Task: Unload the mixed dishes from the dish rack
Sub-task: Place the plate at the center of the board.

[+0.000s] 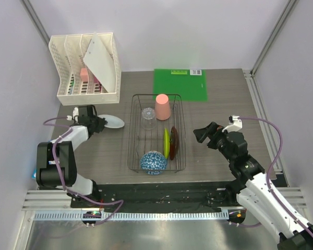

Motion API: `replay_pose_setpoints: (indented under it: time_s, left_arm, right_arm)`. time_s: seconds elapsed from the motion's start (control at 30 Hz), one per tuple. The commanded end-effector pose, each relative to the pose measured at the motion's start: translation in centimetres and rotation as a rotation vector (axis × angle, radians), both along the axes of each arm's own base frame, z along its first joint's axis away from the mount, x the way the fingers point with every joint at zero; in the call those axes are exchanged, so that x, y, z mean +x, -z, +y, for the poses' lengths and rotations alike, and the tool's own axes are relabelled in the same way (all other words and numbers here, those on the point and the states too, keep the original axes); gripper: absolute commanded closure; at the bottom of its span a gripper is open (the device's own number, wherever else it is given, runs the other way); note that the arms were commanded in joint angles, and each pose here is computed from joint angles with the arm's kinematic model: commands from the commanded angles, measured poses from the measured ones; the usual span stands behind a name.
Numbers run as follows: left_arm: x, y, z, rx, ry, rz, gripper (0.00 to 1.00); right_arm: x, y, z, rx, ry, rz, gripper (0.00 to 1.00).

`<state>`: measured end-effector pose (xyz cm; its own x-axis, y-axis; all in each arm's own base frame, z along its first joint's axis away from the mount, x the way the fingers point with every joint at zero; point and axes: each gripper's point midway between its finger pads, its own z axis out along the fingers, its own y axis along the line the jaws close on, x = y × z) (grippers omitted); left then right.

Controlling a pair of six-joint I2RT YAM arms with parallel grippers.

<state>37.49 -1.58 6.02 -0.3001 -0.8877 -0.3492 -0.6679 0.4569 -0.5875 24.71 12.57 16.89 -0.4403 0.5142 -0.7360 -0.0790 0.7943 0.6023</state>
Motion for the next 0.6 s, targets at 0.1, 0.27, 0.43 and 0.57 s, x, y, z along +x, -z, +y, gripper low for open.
replay_pose_setpoints:
  time_s: [0.1, 0.27, 0.43, 0.57]
  left_arm:
    - [4.0, -2.0, 0.9, 0.010, -0.026, -0.099, 1.00]
    - [3.5, 0.6, 2.0, 0.028, -0.045, 0.008, 0.86]
    - [2.0, 1.6, 2.5, 0.068, -0.029, 0.110, 0.54]
    - [-0.2, 2.6, 2.9, 0.106, -0.014, 0.197, 0.43]
  right_arm:
    - [-0.1, -0.8, 0.4, 0.035, -0.012, -0.041, 0.04]
    - [-0.1, -0.4, 0.4, 0.031, -0.012, -0.031, 0.04]
    - [-0.1, 0.2, 0.1, 0.014, -0.005, -0.023, 0.04]
    - [0.0, 0.6, 0.1, 0.004, -0.002, -0.017, 0.04]
